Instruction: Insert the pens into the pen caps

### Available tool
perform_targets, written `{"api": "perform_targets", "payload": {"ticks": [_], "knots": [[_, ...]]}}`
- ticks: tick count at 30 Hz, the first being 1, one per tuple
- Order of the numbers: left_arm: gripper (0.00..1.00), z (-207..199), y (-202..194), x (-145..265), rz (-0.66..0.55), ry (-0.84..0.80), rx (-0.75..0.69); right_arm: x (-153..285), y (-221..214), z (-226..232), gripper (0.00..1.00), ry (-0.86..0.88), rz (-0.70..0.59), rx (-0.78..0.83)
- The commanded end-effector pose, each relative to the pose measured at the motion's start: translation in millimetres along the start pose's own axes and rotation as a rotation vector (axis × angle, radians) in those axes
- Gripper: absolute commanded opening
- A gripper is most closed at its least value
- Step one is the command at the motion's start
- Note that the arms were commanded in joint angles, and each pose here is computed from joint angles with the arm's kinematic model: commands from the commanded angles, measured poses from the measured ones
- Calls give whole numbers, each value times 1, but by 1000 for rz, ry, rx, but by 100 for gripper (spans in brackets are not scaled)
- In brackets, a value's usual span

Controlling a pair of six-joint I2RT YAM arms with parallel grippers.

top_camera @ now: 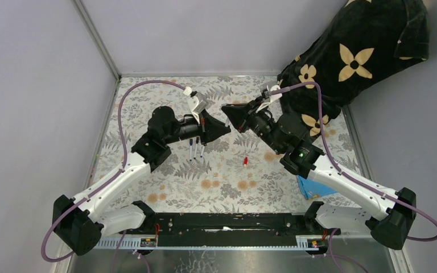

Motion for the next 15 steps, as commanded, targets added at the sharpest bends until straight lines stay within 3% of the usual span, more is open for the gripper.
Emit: {"api": "perform_targets", "payload": {"ticks": [1, 15], "knots": [[0, -9, 53, -4, -149, -27, -88, 12, -93, -17, 0, -11, 302, -14], [0, 5, 79, 6, -228, 48, -117, 72, -224, -25, 0, -14, 620, -217]]}}
Point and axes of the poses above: each gripper's point midway between its finger pads, its own x axis back along the fingers, its own z axis along the line the jaws close on, y = z × x, the point moved 1 cm from there along x, back along the fingers, and after that the axes turned 4 degrees about -x, right-handed, at the moved point
